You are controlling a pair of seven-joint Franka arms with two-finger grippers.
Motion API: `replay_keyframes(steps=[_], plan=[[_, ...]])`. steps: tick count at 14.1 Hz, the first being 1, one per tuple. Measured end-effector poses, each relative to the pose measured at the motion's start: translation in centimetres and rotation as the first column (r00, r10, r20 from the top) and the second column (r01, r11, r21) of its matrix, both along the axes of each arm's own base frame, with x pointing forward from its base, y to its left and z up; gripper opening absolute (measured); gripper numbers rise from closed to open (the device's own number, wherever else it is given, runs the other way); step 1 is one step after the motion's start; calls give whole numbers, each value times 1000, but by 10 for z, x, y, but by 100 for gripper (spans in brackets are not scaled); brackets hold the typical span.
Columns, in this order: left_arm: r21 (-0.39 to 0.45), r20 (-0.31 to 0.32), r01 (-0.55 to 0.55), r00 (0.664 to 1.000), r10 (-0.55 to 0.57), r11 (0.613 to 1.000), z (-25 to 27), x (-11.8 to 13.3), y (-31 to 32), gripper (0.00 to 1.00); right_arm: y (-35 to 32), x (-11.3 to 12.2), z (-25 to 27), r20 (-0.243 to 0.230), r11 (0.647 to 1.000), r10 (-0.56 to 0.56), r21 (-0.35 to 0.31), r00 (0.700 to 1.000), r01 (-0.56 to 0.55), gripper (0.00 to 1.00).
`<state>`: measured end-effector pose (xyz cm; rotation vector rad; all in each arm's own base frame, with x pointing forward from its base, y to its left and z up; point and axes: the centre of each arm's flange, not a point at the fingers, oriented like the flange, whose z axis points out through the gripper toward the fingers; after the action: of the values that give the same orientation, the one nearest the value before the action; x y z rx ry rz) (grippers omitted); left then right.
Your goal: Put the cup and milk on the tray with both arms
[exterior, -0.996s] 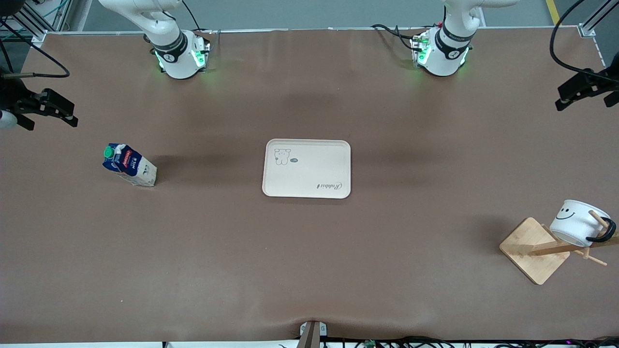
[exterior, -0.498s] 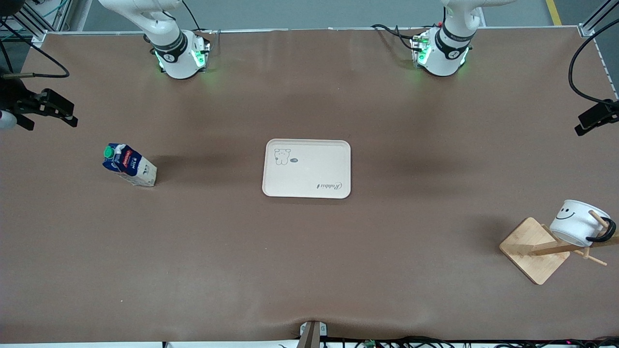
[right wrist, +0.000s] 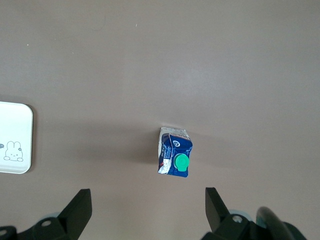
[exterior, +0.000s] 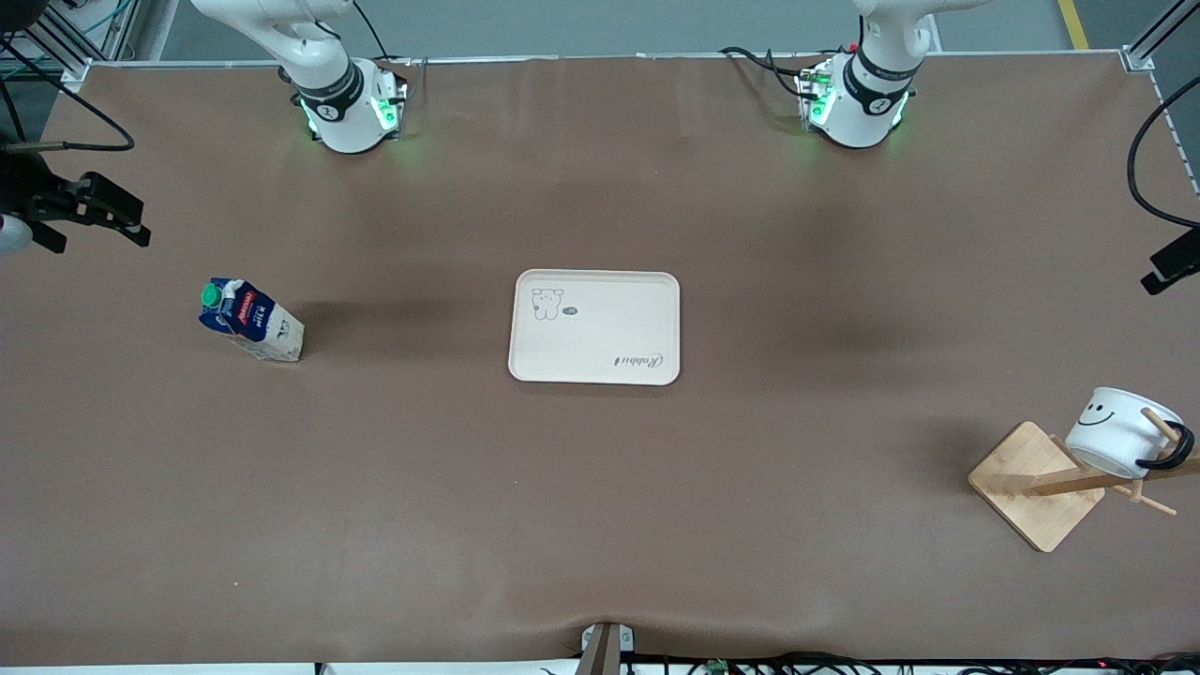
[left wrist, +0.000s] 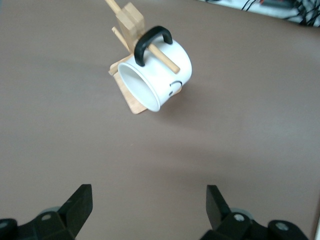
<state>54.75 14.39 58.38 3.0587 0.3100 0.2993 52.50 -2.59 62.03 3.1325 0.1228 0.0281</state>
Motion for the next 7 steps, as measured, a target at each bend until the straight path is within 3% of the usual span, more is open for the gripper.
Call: replay_keyframes(steps=[3, 7], plan=[[-56, 63, -2, 998, 6, 998, -29, -5, 33, 100, -1, 1, -5, -14, 1000, -2, 1, 1000, 3, 100], [-174, 168, -63, 981, 93, 983, -61, -3, 36, 100, -3, 1, -6, -14, 1000, -6, 1, 1000, 6, 100]])
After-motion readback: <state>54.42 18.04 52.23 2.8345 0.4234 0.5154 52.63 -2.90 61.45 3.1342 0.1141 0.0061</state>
